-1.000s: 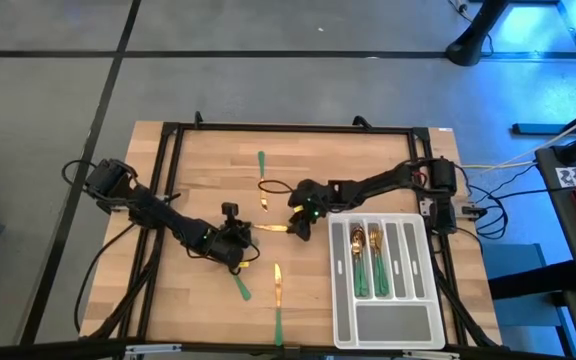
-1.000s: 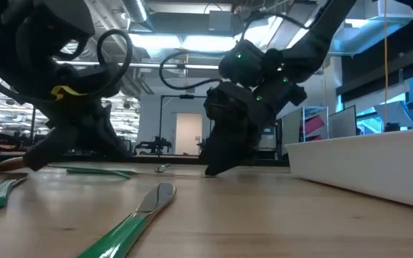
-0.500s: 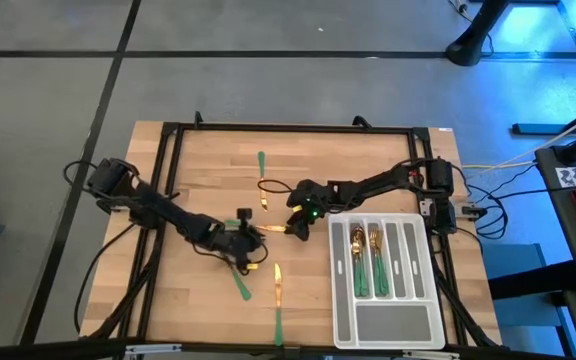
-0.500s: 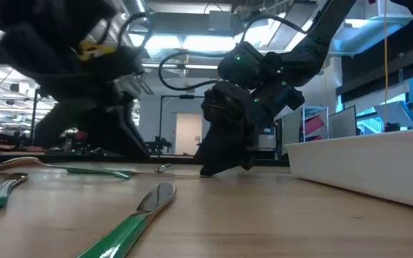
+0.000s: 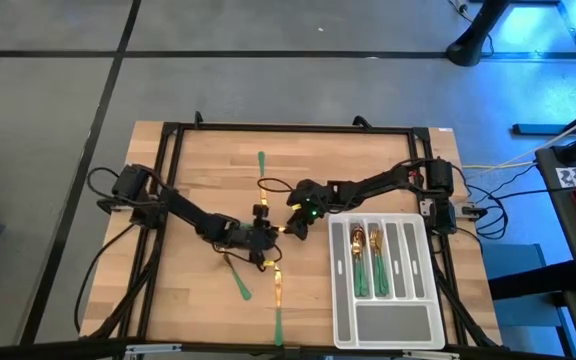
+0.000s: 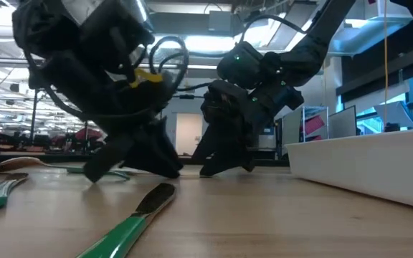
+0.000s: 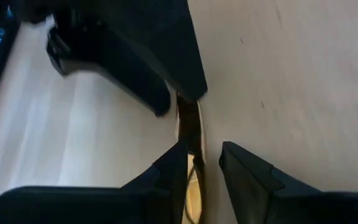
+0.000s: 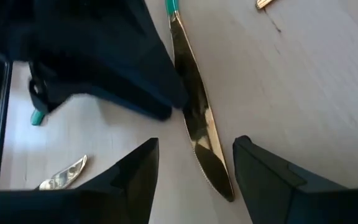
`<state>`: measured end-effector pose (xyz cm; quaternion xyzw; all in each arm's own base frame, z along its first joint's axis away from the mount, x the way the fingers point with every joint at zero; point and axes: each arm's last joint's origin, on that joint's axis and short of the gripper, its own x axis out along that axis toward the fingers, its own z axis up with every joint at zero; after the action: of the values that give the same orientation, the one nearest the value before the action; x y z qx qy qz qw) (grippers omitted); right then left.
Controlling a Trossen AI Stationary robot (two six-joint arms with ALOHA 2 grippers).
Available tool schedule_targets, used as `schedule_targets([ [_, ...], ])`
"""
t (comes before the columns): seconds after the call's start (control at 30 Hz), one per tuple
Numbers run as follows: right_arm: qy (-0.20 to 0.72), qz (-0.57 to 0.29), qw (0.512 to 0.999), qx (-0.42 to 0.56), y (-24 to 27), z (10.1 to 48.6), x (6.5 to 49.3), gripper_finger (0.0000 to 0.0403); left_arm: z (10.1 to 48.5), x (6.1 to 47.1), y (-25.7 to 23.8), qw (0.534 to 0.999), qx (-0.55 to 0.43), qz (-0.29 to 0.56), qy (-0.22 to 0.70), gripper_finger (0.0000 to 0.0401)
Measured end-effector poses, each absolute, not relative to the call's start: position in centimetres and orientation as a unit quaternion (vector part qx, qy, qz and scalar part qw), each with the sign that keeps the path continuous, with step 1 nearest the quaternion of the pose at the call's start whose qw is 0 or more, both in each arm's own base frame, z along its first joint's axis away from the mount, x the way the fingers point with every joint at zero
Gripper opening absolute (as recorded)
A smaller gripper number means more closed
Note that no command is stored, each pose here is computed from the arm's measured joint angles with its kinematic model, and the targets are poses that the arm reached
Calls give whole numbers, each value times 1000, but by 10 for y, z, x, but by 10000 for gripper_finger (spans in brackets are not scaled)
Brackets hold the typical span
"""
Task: Sort silverware
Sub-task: Put the middle right green knife into the silverware rack
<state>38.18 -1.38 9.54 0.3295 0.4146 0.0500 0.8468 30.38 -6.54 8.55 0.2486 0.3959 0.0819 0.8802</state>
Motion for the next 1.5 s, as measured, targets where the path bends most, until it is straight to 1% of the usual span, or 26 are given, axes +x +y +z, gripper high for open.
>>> schedule_targets([
  [0.1,416,60,841,339,-13,96,382,202,81,311,-64,872,268,80,401,98],
  [0.27,418,77,835,349,-11,96,382,202,74,321,-56,880,252,91,393,98],
  [0.47,416,82,835,351,0,97,383,202,73,324,-46,885,236,109,386,98],
  [0.73,419,78,831,357,3,97,383,202,74,326,-51,897,225,117,362,98],
  [0.87,420,80,831,356,5,97,383,202,74,326,-50,899,211,142,357,98],
  [1.23,425,83,849,303,17,95,382,202,78,330,-45,906,203,174,329,98],
  [1.5,444,54,856,259,23,93,379,202,79,331,-45,909,199,176,322,98],
])
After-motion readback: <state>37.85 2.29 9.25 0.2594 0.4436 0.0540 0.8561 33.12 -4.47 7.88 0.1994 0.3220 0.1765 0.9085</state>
